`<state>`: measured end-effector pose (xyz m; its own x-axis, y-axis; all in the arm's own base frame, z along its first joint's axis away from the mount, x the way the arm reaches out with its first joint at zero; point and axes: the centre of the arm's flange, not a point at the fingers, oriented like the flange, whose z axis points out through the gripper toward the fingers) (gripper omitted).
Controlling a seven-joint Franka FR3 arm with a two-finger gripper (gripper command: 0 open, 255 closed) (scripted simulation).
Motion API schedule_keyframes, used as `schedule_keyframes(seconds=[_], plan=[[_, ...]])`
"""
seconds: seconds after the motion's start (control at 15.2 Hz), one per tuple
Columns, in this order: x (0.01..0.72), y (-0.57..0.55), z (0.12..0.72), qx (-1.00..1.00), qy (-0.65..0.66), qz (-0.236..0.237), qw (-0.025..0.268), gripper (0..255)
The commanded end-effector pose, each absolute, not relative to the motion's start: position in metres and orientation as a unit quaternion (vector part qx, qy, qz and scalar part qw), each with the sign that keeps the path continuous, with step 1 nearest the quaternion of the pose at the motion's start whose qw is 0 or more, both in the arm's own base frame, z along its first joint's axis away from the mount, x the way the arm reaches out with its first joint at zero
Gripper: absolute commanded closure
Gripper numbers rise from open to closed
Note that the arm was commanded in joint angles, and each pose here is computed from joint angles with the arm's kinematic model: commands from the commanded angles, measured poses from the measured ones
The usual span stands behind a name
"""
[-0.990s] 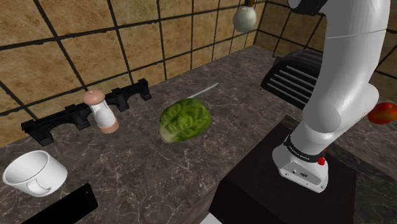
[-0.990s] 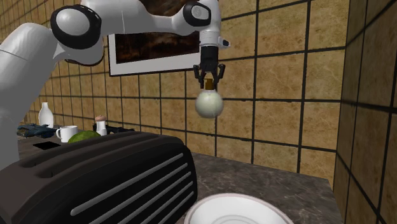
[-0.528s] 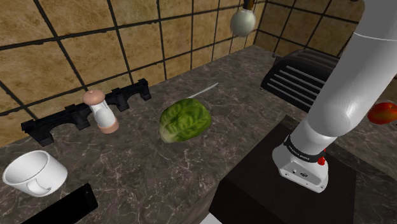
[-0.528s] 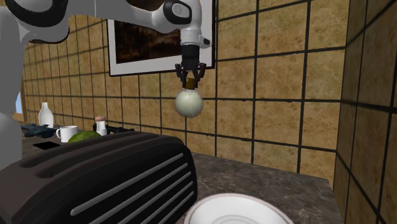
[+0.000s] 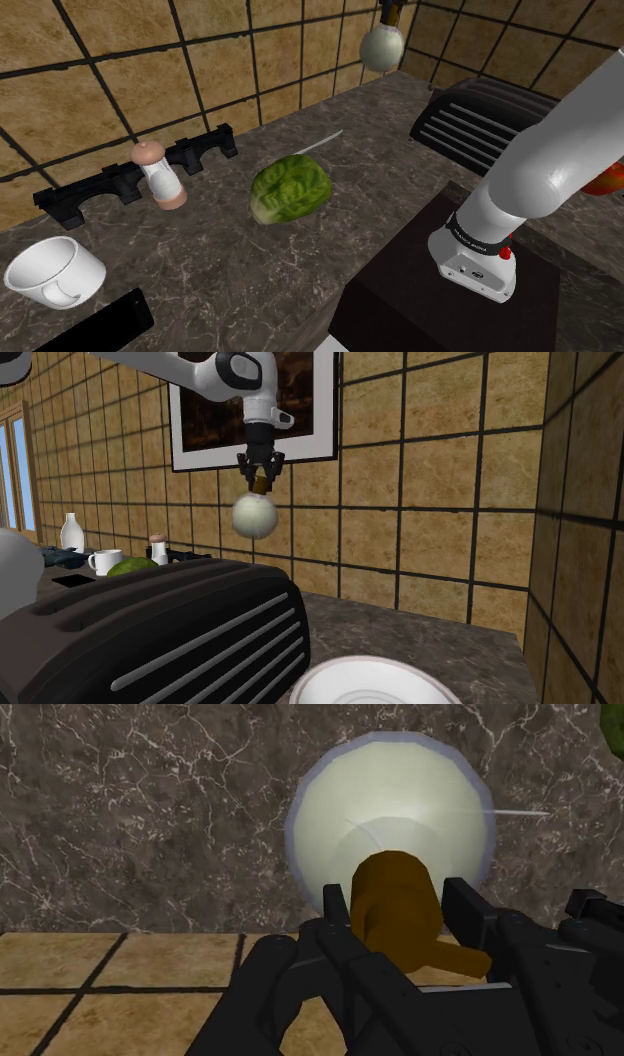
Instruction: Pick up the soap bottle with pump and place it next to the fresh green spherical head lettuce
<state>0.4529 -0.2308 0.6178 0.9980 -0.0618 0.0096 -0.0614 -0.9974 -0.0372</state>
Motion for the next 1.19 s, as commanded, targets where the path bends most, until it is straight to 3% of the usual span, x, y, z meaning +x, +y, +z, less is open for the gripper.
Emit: schedule_keyframes(seconds=[0.0,1.12], plan=[[0.441,-0.207,0.621,-0.999,0.031,-0.006,0.018,255],[0.348,-0.003,0.621,-0.999,0.031,-0.006,0.018,255]])
